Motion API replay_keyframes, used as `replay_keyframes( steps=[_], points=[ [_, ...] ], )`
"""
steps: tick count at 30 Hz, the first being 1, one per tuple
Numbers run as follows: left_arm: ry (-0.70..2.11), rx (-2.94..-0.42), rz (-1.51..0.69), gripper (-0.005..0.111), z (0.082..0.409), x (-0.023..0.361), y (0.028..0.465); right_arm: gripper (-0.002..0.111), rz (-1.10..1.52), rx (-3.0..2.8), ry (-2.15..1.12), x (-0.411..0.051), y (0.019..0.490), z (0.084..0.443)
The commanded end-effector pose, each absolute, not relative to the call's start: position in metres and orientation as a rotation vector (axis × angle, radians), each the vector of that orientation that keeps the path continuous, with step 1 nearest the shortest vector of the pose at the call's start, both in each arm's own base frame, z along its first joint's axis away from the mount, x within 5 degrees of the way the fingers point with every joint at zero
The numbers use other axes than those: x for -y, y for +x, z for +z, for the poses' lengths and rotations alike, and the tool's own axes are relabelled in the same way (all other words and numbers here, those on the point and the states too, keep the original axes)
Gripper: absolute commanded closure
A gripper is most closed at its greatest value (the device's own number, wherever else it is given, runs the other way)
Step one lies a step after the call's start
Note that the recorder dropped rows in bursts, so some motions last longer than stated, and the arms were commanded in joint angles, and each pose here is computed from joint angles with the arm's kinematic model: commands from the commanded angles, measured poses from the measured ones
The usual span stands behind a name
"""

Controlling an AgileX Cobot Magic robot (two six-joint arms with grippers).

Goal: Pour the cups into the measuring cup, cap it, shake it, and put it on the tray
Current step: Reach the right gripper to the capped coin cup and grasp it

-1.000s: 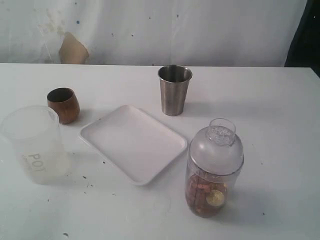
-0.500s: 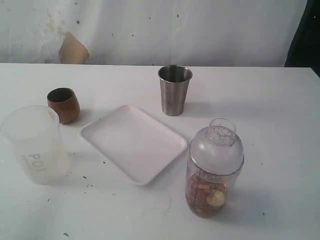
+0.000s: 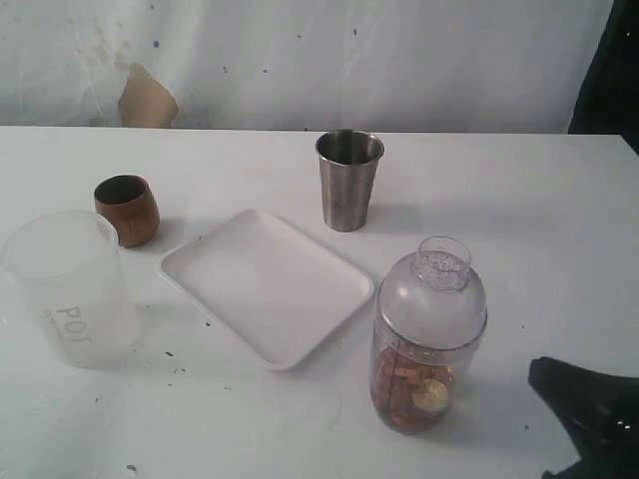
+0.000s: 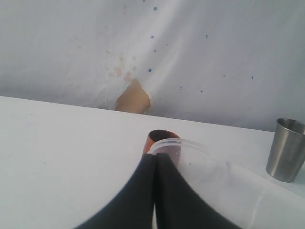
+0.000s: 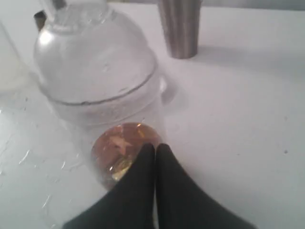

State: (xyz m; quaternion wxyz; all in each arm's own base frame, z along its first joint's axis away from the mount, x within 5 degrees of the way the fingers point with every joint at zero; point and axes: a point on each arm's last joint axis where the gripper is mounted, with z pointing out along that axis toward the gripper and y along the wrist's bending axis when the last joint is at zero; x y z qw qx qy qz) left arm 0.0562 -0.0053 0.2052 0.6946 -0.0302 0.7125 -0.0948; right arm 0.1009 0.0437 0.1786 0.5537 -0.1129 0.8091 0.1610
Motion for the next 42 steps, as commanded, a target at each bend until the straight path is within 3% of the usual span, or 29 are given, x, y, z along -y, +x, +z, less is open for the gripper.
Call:
replay_keyframes(
  steps=[1,10,13,42],
  points=[
    [-0.068,-1.593,-0.212,0.107,0.204,0.005,0.056,0.098,0.431,-2.011,-0.473,-0.064,0.113,0.156],
    [-0.068,-1.593,-0.212,0.107,0.204,0.005,0.056,0.029,0.399,-1.912,-0.698,-0.078,0.127,0.142],
    [-0.068,-1.593,-0.212,0.107,0.204,0.005,0.056,0.017,0.419,-1.858,-0.692,-0.081,0.129,0.145],
    [-0.068,-1.593,-0.212,0.107,0.204,0.005,0.056,0.017,0.487,-1.834,-0.482,-0.103,0.191,0.144]
  ],
)
